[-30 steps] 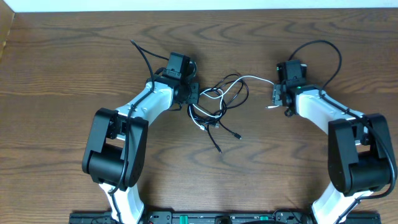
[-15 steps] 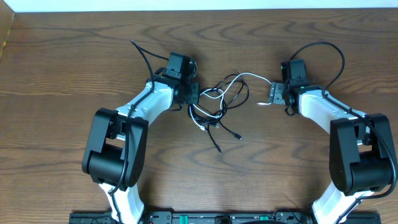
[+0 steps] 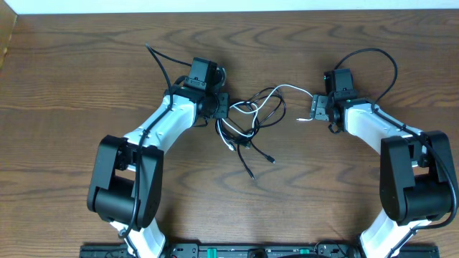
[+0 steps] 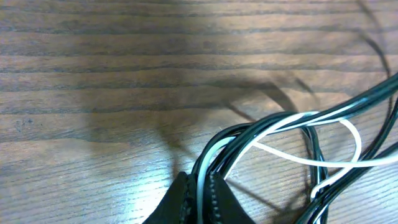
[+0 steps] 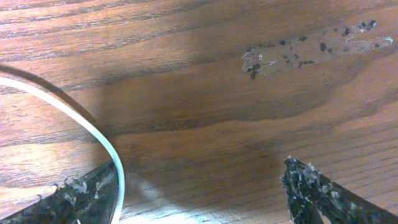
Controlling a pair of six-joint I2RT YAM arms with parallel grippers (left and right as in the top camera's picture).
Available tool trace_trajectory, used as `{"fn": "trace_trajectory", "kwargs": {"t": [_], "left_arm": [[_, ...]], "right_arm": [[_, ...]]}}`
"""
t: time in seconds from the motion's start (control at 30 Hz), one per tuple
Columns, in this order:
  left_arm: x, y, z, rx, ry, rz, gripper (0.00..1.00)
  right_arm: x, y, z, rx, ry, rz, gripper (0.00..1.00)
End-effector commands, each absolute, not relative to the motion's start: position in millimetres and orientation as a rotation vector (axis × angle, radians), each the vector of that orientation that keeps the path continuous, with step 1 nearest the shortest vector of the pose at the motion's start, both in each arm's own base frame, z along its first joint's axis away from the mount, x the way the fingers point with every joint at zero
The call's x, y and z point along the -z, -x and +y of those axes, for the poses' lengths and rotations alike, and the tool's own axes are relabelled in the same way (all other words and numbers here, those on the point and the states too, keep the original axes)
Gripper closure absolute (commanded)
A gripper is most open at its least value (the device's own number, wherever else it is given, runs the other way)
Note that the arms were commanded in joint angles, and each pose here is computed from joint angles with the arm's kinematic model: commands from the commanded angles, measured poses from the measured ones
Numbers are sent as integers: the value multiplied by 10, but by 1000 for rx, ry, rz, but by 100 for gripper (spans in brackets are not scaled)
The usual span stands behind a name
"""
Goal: Untangle cables
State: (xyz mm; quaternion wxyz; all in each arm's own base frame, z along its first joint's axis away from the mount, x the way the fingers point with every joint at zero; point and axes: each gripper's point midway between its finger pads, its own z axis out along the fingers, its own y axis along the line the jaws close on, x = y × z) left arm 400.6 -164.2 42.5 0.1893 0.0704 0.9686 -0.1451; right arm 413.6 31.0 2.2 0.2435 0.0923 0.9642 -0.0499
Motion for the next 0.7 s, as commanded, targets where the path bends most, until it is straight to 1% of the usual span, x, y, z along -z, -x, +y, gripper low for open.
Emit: {"fn": "trace_trajectory", "kwargs": {"t": [0.0,0.17,0.2,0.27,0.3,0.33,0.5,0.67], "left_arm": [[-455,-3986,-1638,420,-216,2719,86],[-455,-3970,-1680,423,-230,2718,86],[-455,-3965,-1691,423,-234,2718,85],[-456,-3956,-1714,424,-242,2718,83],[-455,-3956,-1714,420,-242,2718,83],[-454,-3959,-1708,415,-241,2717,79],[-428,-4035,-1517,261,-170,2712,79],[-421,-4046,-1461,226,-115,2715,76]], "right_arm": [[277,-3884,323,138,-230,2741,18],[277,-3885,324,137,-230,2741,17],[277,-3885,324,138,-229,2741,15],[277,-3884,323,138,-229,2741,8],[277,-3884,323,138,-229,2741,2],[278,-3884,323,138,-229,2741,1],[278,-3884,322,138,-229,2741,1],[278,-3884,324,138,-229,2742,1]]}}
